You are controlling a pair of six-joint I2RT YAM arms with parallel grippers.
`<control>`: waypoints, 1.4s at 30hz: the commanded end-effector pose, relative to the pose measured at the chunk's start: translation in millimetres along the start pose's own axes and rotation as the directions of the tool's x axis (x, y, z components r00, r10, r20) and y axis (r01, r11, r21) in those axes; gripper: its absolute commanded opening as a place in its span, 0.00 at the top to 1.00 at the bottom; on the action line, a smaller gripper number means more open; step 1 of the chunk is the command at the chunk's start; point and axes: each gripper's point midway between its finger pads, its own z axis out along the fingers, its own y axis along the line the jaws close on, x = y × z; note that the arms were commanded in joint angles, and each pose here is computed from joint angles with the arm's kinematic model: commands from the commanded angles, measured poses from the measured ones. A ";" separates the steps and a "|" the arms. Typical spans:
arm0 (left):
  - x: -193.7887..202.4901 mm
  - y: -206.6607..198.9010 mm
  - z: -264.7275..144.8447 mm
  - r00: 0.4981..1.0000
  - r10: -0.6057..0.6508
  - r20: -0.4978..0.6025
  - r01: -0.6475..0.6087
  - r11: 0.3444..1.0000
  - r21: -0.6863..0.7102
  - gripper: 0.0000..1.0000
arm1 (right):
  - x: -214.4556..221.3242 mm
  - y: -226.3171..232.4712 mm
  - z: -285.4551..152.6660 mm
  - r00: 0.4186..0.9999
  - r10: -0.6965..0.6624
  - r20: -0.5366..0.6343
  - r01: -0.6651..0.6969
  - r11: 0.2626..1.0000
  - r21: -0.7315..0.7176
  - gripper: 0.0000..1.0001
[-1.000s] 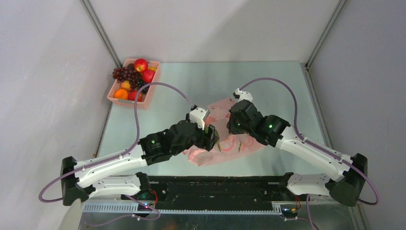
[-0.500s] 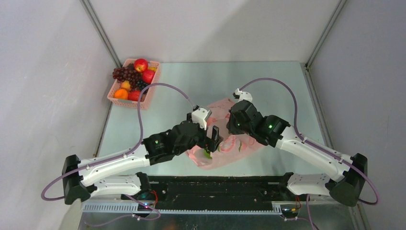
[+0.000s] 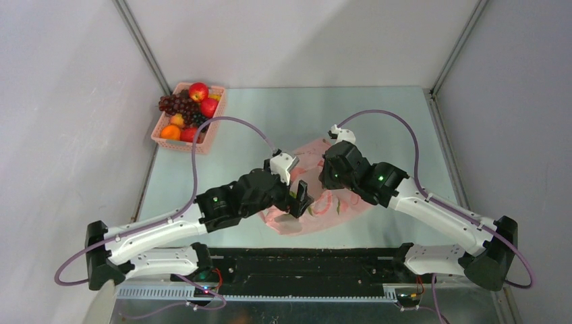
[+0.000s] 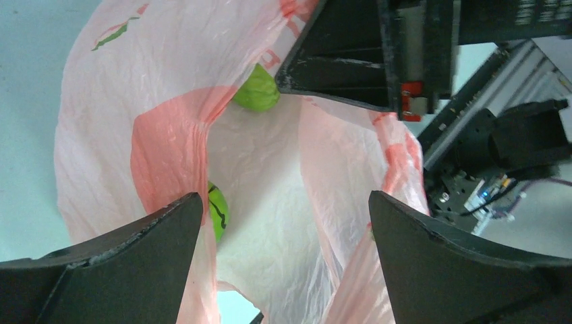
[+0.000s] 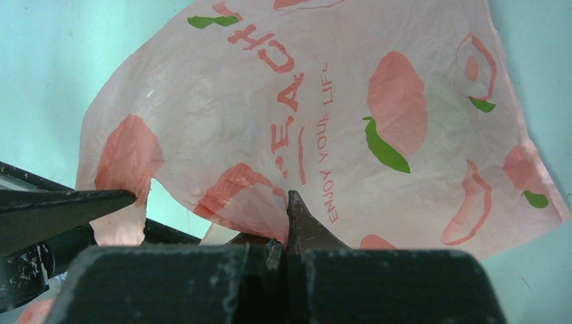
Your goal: Place the fake fruits into the plastic bag and tie a complex knot
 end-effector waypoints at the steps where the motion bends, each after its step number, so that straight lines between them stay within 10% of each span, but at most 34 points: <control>1: -42.7 -20.5 -28.6 0.998 0.028 0.059 -0.035 0.993 0.111 0.01 | -14.1 6.9 -8.8 0.999 0.020 0.047 -0.019 1.000 -0.023 1.00; 9: -85.0 -9.6 -72.4 0.994 0.055 0.098 -0.069 0.988 0.139 0.01 | -16.4 7.1 -11.3 0.998 0.021 0.059 -0.019 0.999 -0.026 1.00; 19: -95.8 130.9 -88.4 0.994 -0.003 0.109 0.035 0.955 -0.294 0.01 | -16.7 8.2 -10.3 0.998 0.011 0.061 -0.009 1.000 -0.029 1.00; 42: -58.8 465.7 -100.8 0.937 -0.334 0.103 0.243 0.410 -0.879 0.15 | -14.3 25.0 -13.2 0.998 -0.027 0.058 0.032 0.995 -0.099 1.00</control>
